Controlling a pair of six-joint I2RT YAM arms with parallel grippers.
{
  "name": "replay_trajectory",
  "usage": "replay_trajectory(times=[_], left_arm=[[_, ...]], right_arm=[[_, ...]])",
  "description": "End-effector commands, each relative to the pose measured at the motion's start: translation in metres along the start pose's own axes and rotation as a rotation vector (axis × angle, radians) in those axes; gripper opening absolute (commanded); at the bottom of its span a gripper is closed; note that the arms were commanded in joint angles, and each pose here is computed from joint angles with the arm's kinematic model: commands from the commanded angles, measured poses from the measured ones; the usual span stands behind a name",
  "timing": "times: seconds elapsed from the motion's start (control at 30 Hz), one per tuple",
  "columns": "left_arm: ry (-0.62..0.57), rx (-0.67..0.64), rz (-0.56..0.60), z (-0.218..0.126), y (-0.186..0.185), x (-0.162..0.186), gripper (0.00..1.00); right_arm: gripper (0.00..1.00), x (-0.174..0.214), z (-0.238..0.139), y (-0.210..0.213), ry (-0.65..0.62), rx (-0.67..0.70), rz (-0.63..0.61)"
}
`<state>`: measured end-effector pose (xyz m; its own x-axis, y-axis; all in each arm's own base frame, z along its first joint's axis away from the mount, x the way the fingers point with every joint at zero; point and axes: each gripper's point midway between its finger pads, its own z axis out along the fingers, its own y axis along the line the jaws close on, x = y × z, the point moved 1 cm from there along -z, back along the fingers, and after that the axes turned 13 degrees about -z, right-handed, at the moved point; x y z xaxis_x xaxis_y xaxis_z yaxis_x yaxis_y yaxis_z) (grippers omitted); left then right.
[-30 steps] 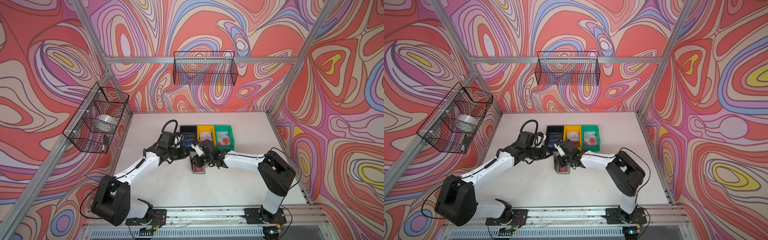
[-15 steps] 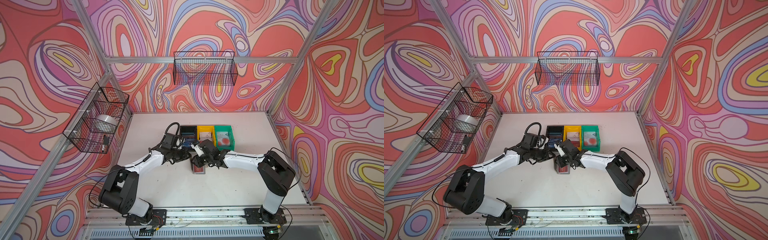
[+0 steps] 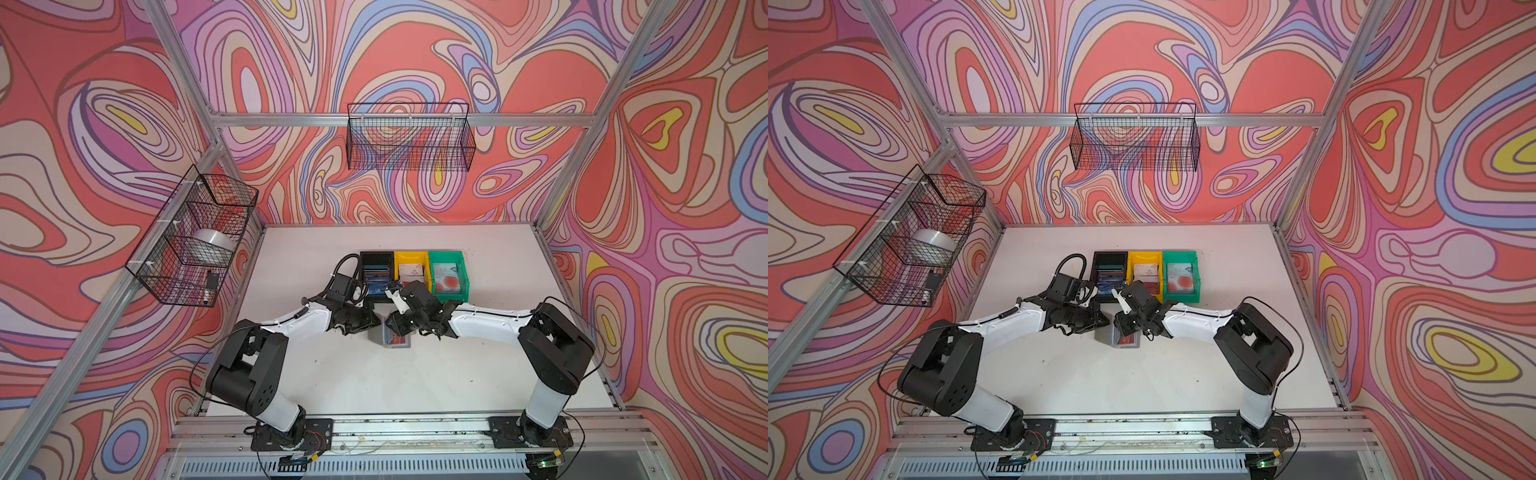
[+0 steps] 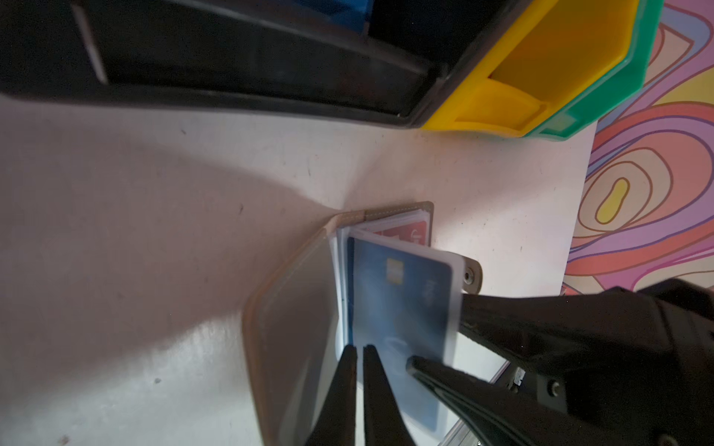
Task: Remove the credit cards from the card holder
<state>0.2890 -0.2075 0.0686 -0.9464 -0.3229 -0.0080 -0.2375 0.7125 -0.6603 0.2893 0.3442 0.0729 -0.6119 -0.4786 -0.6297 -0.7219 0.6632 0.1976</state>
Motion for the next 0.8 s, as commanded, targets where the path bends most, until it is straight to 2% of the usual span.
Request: replay_trajectory(times=[0.0, 0.3, 0.77], left_arm=[[-0.002, -0.039, -0.004, 0.002, 0.011, 0.001, 0.1], [0.032, -0.049, -0.027, 0.015, 0.025, 0.006, 0.1], [0.059, -0.048, -0.054, 0.03, 0.036, 0.01, 0.09]], right_arm=[[0.29, 0.022, -0.008, -0.008, 0.064, 0.059, 0.017], [0.29, 0.04, -0.01, -0.015, 0.098, 0.095, 0.032], [0.29, 0.043, -0.014, -0.026, 0.117, 0.173, 0.04]])
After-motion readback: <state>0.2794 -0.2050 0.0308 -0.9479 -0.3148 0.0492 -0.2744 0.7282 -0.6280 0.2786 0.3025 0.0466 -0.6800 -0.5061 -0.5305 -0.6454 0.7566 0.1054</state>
